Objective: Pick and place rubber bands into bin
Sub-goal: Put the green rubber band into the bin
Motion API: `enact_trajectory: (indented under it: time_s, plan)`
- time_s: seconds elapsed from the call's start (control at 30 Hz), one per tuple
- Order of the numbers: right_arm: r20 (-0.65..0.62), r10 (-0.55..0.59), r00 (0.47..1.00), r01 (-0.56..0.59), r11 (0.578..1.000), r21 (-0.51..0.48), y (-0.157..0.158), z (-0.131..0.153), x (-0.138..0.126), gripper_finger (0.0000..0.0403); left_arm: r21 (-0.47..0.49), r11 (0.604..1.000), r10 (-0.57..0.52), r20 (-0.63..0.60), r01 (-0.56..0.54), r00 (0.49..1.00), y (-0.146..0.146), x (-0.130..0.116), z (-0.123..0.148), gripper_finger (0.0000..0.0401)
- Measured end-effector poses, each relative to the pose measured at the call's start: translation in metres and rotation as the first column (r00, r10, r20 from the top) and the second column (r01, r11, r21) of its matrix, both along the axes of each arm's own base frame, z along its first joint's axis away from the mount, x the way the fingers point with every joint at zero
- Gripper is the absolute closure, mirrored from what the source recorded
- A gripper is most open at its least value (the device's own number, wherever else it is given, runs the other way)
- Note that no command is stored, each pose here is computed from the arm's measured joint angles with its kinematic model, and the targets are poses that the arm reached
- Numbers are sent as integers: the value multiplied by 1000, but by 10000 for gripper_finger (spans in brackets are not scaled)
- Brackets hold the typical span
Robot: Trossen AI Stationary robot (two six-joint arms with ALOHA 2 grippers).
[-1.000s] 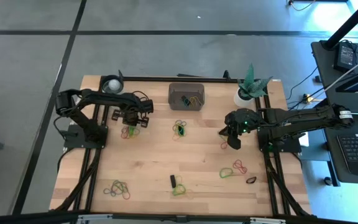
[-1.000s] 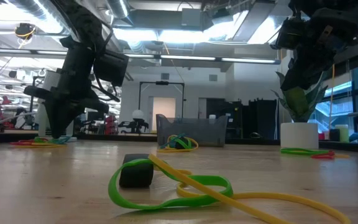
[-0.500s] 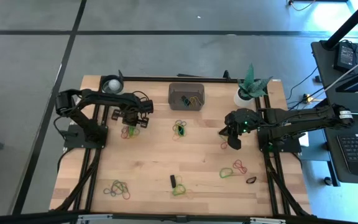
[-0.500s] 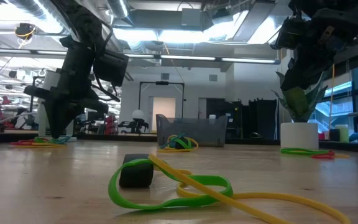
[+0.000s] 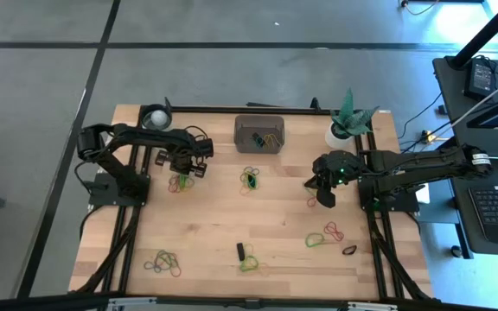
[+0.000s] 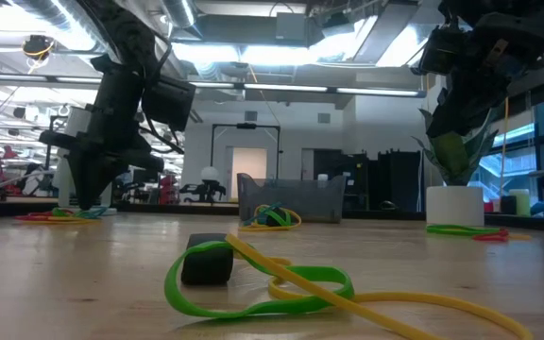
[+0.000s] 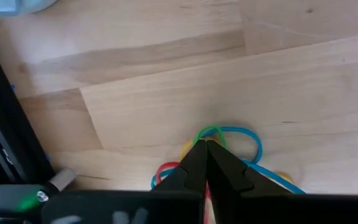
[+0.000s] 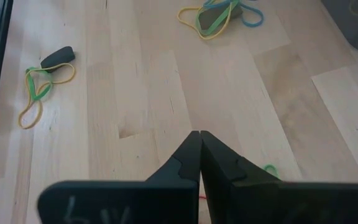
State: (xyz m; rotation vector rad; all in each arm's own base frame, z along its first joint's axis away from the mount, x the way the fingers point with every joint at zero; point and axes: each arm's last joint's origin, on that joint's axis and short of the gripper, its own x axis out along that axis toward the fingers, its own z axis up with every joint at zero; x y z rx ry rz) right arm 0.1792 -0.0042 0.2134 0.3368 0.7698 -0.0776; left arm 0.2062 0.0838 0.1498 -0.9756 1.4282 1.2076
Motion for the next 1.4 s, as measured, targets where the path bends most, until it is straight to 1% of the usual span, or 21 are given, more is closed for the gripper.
enact_trajectory:
  time_s: [0.13,0.3,0.43,0.6,0.7,1.03,1.13,1.4]
  plan:
    - [0,-1,1000,1,1000,1,0,0,0,391,-1,1000,-13,0,13,1000,0,0,0,389]
    - [0,-1,1000,1,1000,1,0,0,0,391,-2,1000,-23,0,23,1000,0,0,0,346]
    - [0,-1,1000,1,1000,1,0,0,0,391,23,1000,-20,-10,20,1000,1,0,0,310]
    - [0,-1,1000,1,1000,1,0,0,0,391,50,999,16,-13,-15,1000,0,0,0,287]
    - [0,-1,1000,1,1000,1,0,0,0,391,59,998,22,-14,-21,1000,0,1,0,287]
    - [0,3,1000,-3,1000,-3,0,0,0,391,56,998,1,-15,0,1000,-1,1,0,314]
    - [0,4,1000,-4,1000,-4,0,0,0,391,50,998,-22,-17,23,1000,-1,1,0,316]
    - [0,3,1000,-3,1000,-3,0,0,0,391,24,999,-31,-9,31,999,-2,1,0,317]
